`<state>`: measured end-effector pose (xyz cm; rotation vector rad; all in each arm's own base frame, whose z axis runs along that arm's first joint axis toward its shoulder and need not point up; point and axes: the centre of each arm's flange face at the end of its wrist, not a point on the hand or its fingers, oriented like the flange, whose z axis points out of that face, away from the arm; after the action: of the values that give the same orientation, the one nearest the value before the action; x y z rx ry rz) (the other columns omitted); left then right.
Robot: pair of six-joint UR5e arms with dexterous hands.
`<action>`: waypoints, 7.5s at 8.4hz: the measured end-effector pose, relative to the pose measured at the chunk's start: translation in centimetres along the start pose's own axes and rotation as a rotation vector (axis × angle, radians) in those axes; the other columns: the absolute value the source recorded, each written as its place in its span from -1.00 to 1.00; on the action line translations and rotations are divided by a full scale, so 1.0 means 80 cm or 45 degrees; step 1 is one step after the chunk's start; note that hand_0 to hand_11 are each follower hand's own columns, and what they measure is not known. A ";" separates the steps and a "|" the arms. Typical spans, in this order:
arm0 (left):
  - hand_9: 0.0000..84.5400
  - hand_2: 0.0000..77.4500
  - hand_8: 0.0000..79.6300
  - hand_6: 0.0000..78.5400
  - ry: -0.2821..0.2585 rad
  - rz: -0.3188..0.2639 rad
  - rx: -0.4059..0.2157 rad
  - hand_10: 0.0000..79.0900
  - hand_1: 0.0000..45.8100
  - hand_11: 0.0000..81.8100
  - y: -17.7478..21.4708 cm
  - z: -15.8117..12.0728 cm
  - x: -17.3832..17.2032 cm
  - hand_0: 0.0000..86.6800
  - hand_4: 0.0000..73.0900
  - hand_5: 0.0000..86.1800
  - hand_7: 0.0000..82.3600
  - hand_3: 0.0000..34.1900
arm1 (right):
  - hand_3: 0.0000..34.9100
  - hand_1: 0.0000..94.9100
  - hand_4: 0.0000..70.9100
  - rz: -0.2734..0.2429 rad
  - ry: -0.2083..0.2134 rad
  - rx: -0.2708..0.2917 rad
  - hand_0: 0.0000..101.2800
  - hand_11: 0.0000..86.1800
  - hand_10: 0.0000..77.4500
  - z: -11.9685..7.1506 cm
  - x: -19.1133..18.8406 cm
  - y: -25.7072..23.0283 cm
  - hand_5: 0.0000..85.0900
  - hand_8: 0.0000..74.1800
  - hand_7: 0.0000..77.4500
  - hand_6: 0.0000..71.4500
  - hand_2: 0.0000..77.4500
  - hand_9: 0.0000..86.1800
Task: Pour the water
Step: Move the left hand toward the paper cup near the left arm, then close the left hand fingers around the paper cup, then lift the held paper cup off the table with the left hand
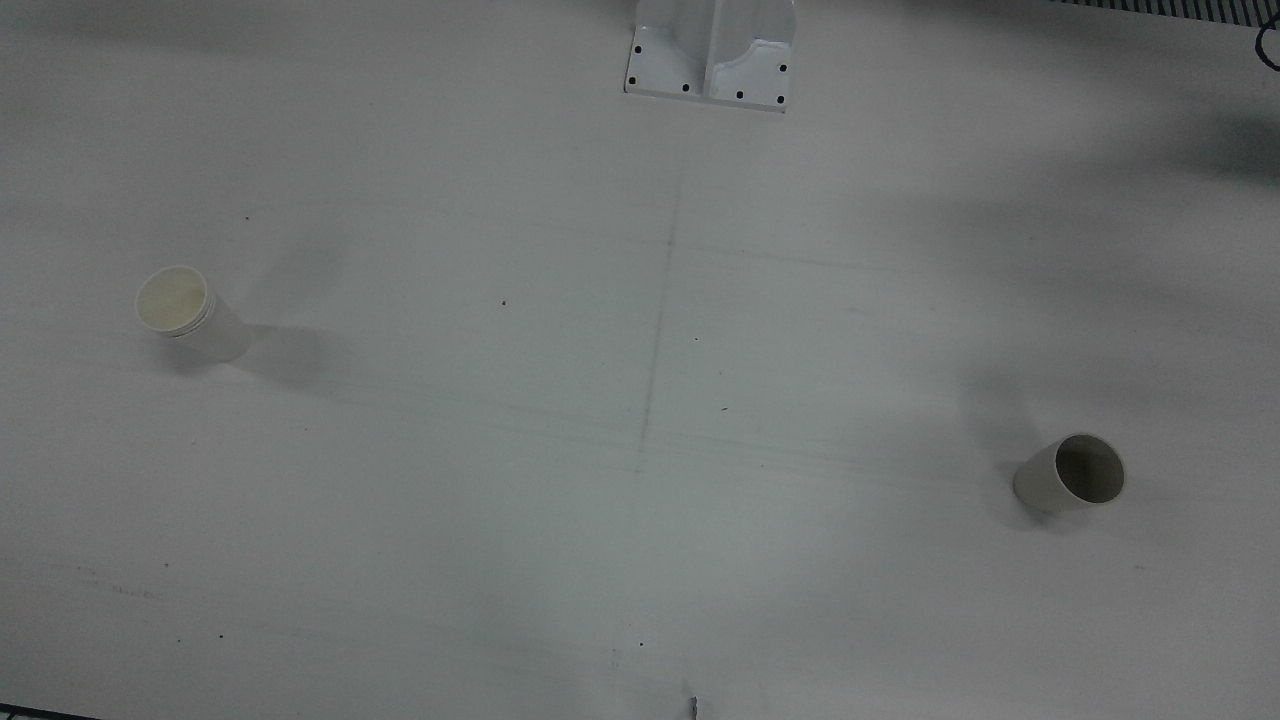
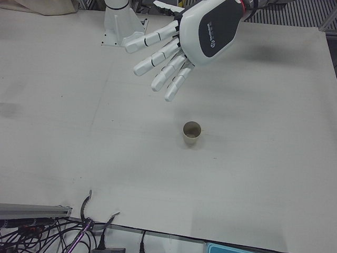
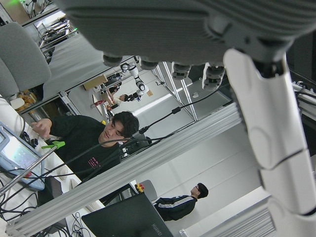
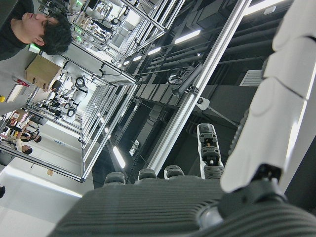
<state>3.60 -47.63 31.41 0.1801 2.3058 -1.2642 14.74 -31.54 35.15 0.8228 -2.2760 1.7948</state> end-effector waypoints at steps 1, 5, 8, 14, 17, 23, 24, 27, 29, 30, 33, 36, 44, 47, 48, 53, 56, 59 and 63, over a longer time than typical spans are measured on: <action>-0.99 -0.96 -1.00 -1.00 0.000 0.005 0.008 -1.00 -0.43 -0.97 -0.012 0.009 -0.014 0.18 -0.78 -0.78 -0.77 -0.17 | -0.55 -0.70 -0.80 -0.004 0.006 0.004 0.01 -0.99 -1.00 0.000 0.002 -0.002 -0.73 -0.99 -0.90 -0.98 -0.99 -0.97; -0.97 -0.86 -0.99 -1.00 -0.075 -0.018 0.048 -1.00 -0.36 -0.99 -0.067 0.048 -0.180 0.18 -0.78 -0.78 -0.83 -0.18 | -0.59 -0.77 -0.69 -0.007 0.041 0.003 -0.04 -0.99 -0.99 -0.001 0.006 -0.006 -0.73 -0.99 -0.89 -0.98 -0.99 -0.97; -0.95 -0.80 -0.99 -1.00 -0.080 -0.017 0.112 -1.00 -0.50 -0.97 -0.166 0.009 -0.276 0.16 -0.81 -0.84 -0.84 -0.19 | -0.65 -0.80 -0.66 -0.022 0.074 0.030 -0.05 -0.99 -0.99 -0.001 0.015 -0.015 -0.73 -0.99 -0.85 -0.98 -0.99 -0.97; -0.95 -0.80 -0.99 -1.00 0.020 0.056 0.051 -1.00 -0.40 -0.97 -0.234 -0.100 -0.358 0.14 -0.81 -0.89 -0.88 -0.10 | -0.75 -0.79 -0.58 -0.059 0.123 0.054 -0.04 -0.99 -1.00 0.005 0.035 -0.027 -0.72 -0.99 -0.80 -0.91 -0.99 -0.97; -0.95 -0.69 -0.99 -1.00 0.016 0.049 0.068 -1.00 -0.43 -0.97 -0.255 -0.122 -0.413 0.14 -0.82 -0.86 -0.87 -0.11 | -0.73 -0.79 -0.60 -0.061 0.124 0.057 -0.05 -0.99 -1.00 0.004 0.035 -0.028 -0.72 -0.99 -0.80 -0.94 -0.99 -0.97; -0.95 -0.80 -0.99 -1.00 -0.028 0.051 0.088 -1.00 -0.40 -0.99 -0.290 -0.132 -0.459 0.16 -0.79 -0.75 -0.83 -0.23 | -0.76 -0.79 -0.63 -0.075 0.137 0.063 -0.04 -0.99 -0.99 0.002 0.037 -0.028 -0.72 -0.99 -0.80 -0.94 -0.99 -0.97; -0.95 -0.80 -0.99 -1.00 -0.037 0.045 0.080 -1.00 -0.48 -0.97 -0.286 -0.124 -0.468 0.16 -0.79 -0.75 -0.83 -0.23 | -0.76 -0.79 -0.63 -0.076 0.138 0.064 -0.04 -0.99 -1.00 0.002 0.037 -0.029 -0.72 -0.99 -0.80 -0.94 -0.99 -0.97; -0.95 -0.85 -0.99 -1.00 -0.061 0.036 0.072 -1.00 -0.33 -0.97 -0.280 -0.116 -0.485 0.16 -0.78 -0.71 -0.81 -0.23 | -0.76 -0.79 -0.63 -0.086 0.142 0.066 -0.04 -0.99 -1.00 0.003 0.039 -0.030 -0.72 -0.99 -0.83 -0.94 -0.99 -0.97; -0.95 -0.83 -0.99 -1.00 -0.068 0.029 0.075 -1.00 -0.38 -0.97 -0.276 -0.107 -0.489 0.16 -0.78 -0.71 -0.81 -0.19 | -0.79 -0.79 -0.65 -0.091 0.143 0.066 -0.05 -0.99 -1.00 0.003 0.039 -0.030 -0.72 -0.99 -0.87 -0.97 -0.99 -0.97; -0.95 -0.89 -0.99 -1.00 -0.069 0.026 0.075 -1.00 -0.36 -0.99 -0.273 -0.099 -0.491 0.16 -0.78 -0.71 -0.81 -0.27 | -0.79 -0.79 -0.65 -0.092 0.144 0.067 -0.05 -0.99 -1.00 0.002 0.039 -0.030 -0.72 -0.99 -0.87 -0.97 -0.99 -0.97; -0.95 -0.89 -0.99 -1.00 -0.072 0.025 0.077 -1.00 -0.36 -0.97 -0.266 -0.081 -0.493 0.19 -0.75 -0.68 -0.81 -0.27 | -0.82 -0.80 -0.66 -0.095 0.149 0.074 -0.04 -0.99 -0.99 0.003 0.041 -0.034 -0.76 -0.99 -0.89 -0.97 -0.99 -0.97; -0.95 -0.82 -0.99 -1.00 -0.085 0.030 0.090 -1.00 -0.36 -0.97 -0.266 -0.081 -0.494 0.18 -0.61 -0.33 -0.80 -0.61 | -0.83 -0.80 -0.69 -0.096 0.156 0.082 -0.06 -0.99 -0.99 0.004 0.045 -0.038 -0.76 -0.99 -0.89 -0.97 -0.99 -0.97; -0.95 -0.86 -0.99 -1.00 -0.116 0.022 0.105 -1.00 -0.55 -0.97 -0.266 -0.083 -0.494 0.16 -0.07 -0.09 -0.80 -0.99 | -0.88 -0.80 -0.69 -0.099 0.164 0.086 -0.06 -0.99 -0.99 0.004 0.047 -0.040 -0.76 -0.99 -0.92 -0.98 -0.99 -0.97; -0.95 -0.76 -0.99 -0.90 -0.134 0.009 0.129 -1.00 -0.55 -0.97 -0.262 -0.080 -0.492 0.20 0.18 0.04 -0.68 -1.00 | -0.88 -0.80 -0.69 -0.099 0.169 0.087 -0.06 -0.99 -1.00 0.004 0.049 -0.041 -0.76 -0.99 -0.92 -0.98 -0.99 -0.97; -0.90 -0.72 -0.99 -0.82 -0.139 0.002 0.141 -1.00 -0.29 -0.97 -0.258 -0.078 -0.489 0.31 0.18 0.03 -0.59 -1.00 | -0.88 -0.80 -0.69 -0.099 0.171 0.087 -0.06 -0.99 -1.00 0.005 0.050 -0.041 -0.76 -0.99 -0.92 -0.98 -0.99 -0.97; -0.86 -0.13 -0.95 -0.76 -0.110 -0.145 0.158 -0.94 -0.14 -0.84 -0.187 -0.049 -0.422 0.29 0.18 0.03 -0.50 -0.98 | -0.88 -0.80 -0.69 -0.092 0.179 0.088 -0.06 -0.99 -0.99 0.008 0.056 -0.042 -0.76 -0.99 -0.92 -0.98 -0.99 -0.97; -0.86 -0.13 -0.96 -0.76 -0.084 -0.191 0.125 -0.94 -0.14 -0.87 -0.120 -0.042 -0.362 0.25 0.19 0.04 -0.50 -0.99 | -0.88 -0.78 -0.63 -0.103 0.343 0.140 -0.06 -0.99 -0.99 0.029 0.151 -0.094 -0.74 -0.99 -0.86 -0.98 -0.99 -0.97; -0.86 -0.13 -0.95 -0.76 -0.063 -0.207 0.096 -0.94 -0.14 -0.88 -0.084 -0.034 -0.329 0.25 0.19 0.04 -0.50 -1.00 | -0.96 -0.78 -0.78 -0.089 0.302 0.228 -0.06 -0.99 -0.99 0.041 0.224 -0.168 -0.80 -0.99 -0.96 -0.98 -0.99 -0.99; -0.86 -0.13 -0.95 -0.76 -0.045 -0.230 0.087 -0.94 -0.17 -0.88 -0.056 -0.032 -0.298 0.27 0.19 0.04 -0.50 -1.00 | -0.97 -0.80 -0.94 -0.026 0.219 0.313 -0.07 -0.99 -0.99 0.023 0.334 -0.246 -0.86 -0.99 -0.97 -0.98 -0.99 -0.99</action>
<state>21.74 -45.20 47.48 -0.0279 2.2920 -1.4241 2.18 -45.04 62.80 0.6911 -1.9628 2.0767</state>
